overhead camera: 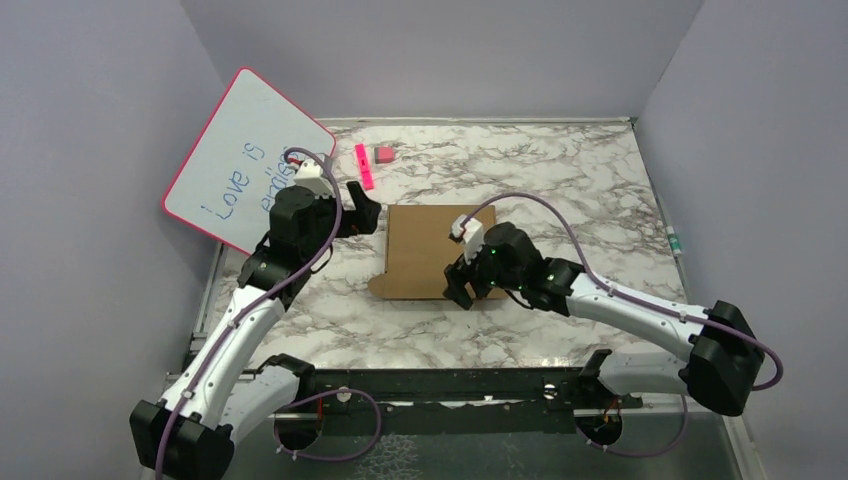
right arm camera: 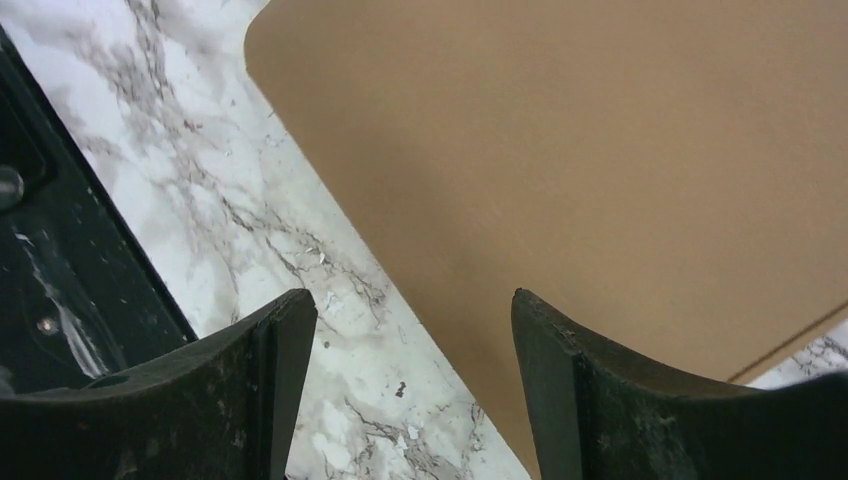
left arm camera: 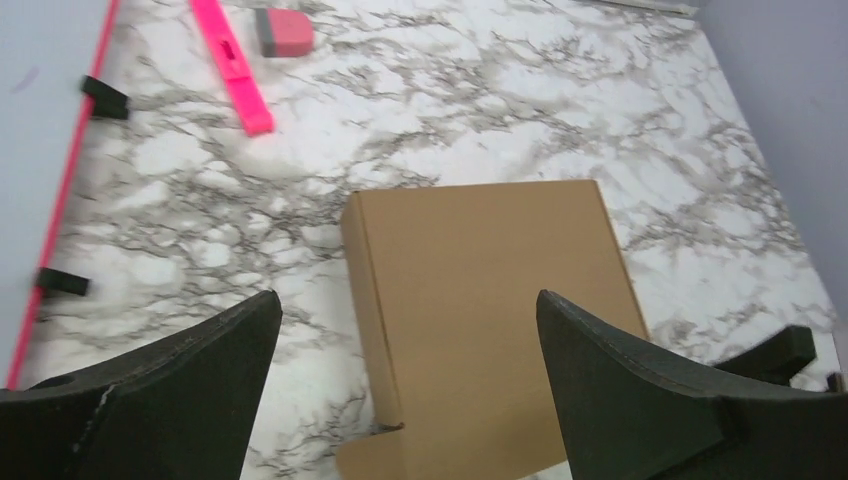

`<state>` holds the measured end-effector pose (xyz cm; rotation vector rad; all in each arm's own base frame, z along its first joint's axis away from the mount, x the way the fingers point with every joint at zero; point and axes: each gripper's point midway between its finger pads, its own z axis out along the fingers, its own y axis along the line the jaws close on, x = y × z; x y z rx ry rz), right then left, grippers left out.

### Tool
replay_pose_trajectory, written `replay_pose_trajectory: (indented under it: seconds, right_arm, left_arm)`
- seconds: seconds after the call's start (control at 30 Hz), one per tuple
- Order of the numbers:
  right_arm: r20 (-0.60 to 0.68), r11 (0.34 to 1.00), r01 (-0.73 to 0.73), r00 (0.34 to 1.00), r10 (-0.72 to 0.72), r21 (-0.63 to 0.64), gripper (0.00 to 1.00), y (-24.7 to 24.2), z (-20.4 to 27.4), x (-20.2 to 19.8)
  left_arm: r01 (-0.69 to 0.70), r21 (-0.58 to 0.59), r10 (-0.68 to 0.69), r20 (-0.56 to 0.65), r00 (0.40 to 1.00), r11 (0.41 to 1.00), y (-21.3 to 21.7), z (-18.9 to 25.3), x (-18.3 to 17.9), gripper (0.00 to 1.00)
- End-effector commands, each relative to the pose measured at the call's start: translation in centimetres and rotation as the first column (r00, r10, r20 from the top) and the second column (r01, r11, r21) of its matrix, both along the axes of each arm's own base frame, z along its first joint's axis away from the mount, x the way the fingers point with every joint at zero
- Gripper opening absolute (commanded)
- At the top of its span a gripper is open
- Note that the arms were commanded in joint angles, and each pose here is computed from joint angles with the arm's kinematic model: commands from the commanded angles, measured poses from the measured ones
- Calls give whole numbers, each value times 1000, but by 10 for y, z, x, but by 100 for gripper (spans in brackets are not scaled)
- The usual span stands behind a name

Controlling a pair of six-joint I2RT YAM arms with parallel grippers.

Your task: Fold the paper box

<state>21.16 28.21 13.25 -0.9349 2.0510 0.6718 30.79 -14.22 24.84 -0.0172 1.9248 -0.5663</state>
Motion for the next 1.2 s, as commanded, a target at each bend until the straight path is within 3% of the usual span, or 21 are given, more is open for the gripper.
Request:
replay_pose_trajectory:
  seconds: [0.0, 0.13, 0.43, 0.77, 0.93, 1.17]
  right_arm:
    - [140, 979, -70, 985, 98, -193, 77, 8, -6, -4]
    - [232, 938, -109, 953, 193, -330, 78, 28, -10, -15]
    - [327, 772, -14, 901, 285, -636, 79, 30, -46, -9]
    - [576, 666, 240, 741, 344, -706, 74, 31, -45, 11]
    - [598, 637, 269, 705, 381, -723, 68, 27, -53, 15]
    - [609, 632, 277, 688, 395, -723, 46, 29, -60, 17]
  left_arm:
    - [-135, 189, 129, 46, 991, 973, 50, -5, 3, 99]
    - [-184, 185, 193, -33, 981, 965, 78, -30, 4, 99]
    - [-245, 244, 251, 7, 968, 938, 98, -24, -6, 99]
    - [-301, 274, 305, 28, 952, 914, 111, -22, -10, 99]
    - [-299, 274, 303, 28, 953, 914, 110, -23, -11, 99]
    - [-298, 273, 302, 27, 953, 915, 110, -24, -11, 99]
